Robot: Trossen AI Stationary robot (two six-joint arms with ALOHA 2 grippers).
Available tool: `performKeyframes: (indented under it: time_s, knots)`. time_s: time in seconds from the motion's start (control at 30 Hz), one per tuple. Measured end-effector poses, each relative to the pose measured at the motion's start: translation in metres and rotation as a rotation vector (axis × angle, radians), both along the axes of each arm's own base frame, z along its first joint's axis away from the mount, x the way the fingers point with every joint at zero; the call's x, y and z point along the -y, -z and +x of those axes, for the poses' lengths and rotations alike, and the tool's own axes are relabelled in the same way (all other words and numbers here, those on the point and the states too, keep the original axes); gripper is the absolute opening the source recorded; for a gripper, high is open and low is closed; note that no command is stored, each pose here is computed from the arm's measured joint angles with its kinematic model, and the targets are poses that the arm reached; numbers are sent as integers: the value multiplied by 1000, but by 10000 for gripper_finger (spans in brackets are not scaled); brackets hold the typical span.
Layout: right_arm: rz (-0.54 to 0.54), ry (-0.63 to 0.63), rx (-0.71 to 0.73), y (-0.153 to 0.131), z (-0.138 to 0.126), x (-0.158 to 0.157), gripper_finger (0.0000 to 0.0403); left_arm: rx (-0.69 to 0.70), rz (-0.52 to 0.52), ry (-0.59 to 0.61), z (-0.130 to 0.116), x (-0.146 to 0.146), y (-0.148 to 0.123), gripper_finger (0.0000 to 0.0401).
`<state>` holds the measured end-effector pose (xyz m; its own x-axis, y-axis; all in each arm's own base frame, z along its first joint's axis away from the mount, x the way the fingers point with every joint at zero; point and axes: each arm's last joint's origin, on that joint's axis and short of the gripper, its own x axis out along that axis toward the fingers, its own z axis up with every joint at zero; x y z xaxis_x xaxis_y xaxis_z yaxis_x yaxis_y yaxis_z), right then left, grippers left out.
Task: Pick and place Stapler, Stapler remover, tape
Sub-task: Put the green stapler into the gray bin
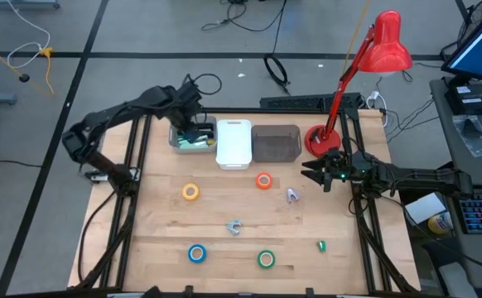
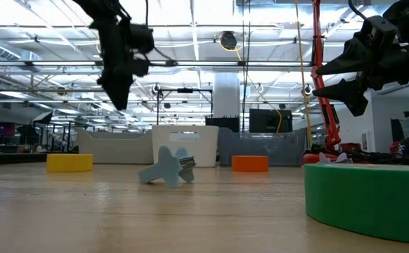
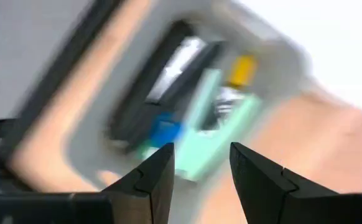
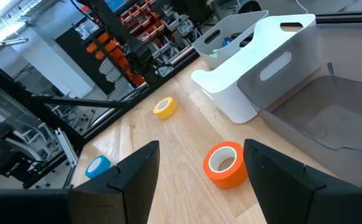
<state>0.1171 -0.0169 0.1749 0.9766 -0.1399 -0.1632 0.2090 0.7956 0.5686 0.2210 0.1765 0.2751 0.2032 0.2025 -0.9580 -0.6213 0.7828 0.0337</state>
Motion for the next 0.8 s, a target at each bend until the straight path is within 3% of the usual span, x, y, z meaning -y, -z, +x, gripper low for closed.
performKeyframes:
  time_s: [0.47, 0.8]
  knots:
    - [53, 9, 14, -1, 0, 0, 228, 574, -25, 24, 10, 92, -78, 159]
    - [43, -15, 21, -1, 0, -1, 228, 630, -102, 145, 9, 141, -89, 159]
